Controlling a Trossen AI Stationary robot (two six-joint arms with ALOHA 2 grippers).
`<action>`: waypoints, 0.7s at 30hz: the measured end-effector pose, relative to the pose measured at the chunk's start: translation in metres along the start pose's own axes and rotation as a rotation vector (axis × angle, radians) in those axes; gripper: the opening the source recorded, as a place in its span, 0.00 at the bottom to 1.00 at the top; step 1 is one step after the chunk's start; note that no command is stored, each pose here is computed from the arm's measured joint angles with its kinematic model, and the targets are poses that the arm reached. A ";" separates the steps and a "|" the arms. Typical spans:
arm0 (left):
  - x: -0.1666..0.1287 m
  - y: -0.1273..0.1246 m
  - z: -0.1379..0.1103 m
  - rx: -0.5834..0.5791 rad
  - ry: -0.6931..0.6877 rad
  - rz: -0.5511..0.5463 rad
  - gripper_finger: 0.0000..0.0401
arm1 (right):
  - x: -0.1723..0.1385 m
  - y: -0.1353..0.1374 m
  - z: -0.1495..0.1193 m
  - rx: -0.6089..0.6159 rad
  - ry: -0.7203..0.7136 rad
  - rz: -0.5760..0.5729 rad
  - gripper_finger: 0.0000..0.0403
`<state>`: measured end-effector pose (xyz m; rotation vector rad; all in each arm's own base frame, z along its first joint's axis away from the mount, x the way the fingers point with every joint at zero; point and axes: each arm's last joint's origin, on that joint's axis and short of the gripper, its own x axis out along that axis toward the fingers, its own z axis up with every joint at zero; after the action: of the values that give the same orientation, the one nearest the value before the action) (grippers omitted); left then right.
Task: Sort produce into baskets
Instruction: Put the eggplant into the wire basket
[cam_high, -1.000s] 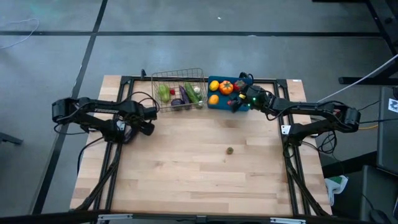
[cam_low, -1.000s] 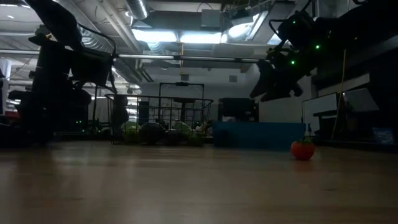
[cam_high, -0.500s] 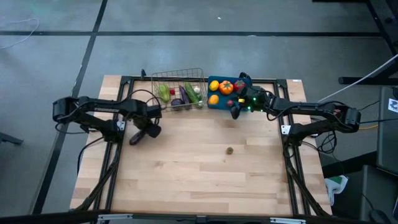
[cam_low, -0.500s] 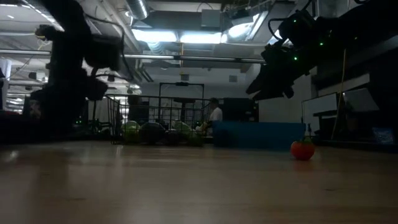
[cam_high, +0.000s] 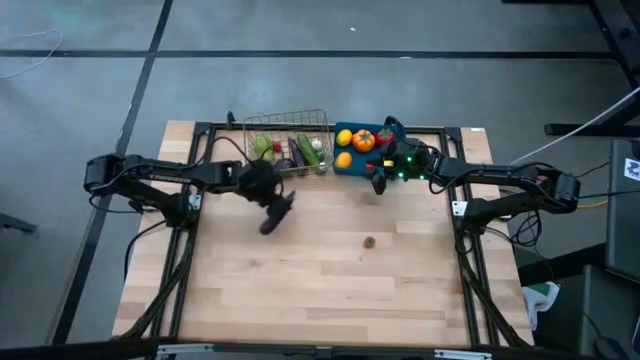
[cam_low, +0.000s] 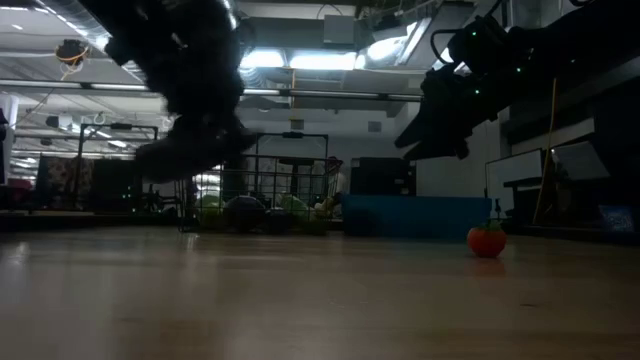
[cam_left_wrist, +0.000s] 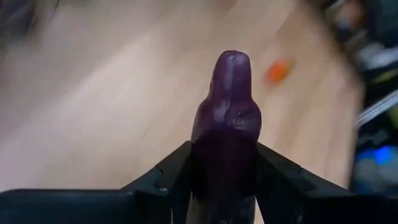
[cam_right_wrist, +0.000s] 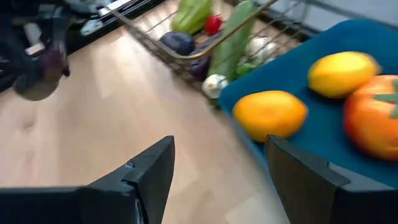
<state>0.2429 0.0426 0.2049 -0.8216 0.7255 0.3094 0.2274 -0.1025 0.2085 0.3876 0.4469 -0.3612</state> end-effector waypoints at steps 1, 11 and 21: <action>0.000 -0.004 0.006 0.017 -0.062 -0.041 0.35 | 0.000 0.001 0.000 0.000 0.005 0.019 0.61; -0.021 -0.013 0.057 0.256 -0.643 -0.070 0.36 | 0.000 0.004 -0.001 0.005 0.035 0.131 0.61; -0.032 0.036 0.078 0.288 -0.704 0.353 0.36 | 0.000 0.004 -0.001 0.005 0.036 0.130 0.61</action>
<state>0.2378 0.1253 0.2430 -0.2645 0.2328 0.7471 0.2284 -0.0986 0.2088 0.4264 0.4534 -0.2290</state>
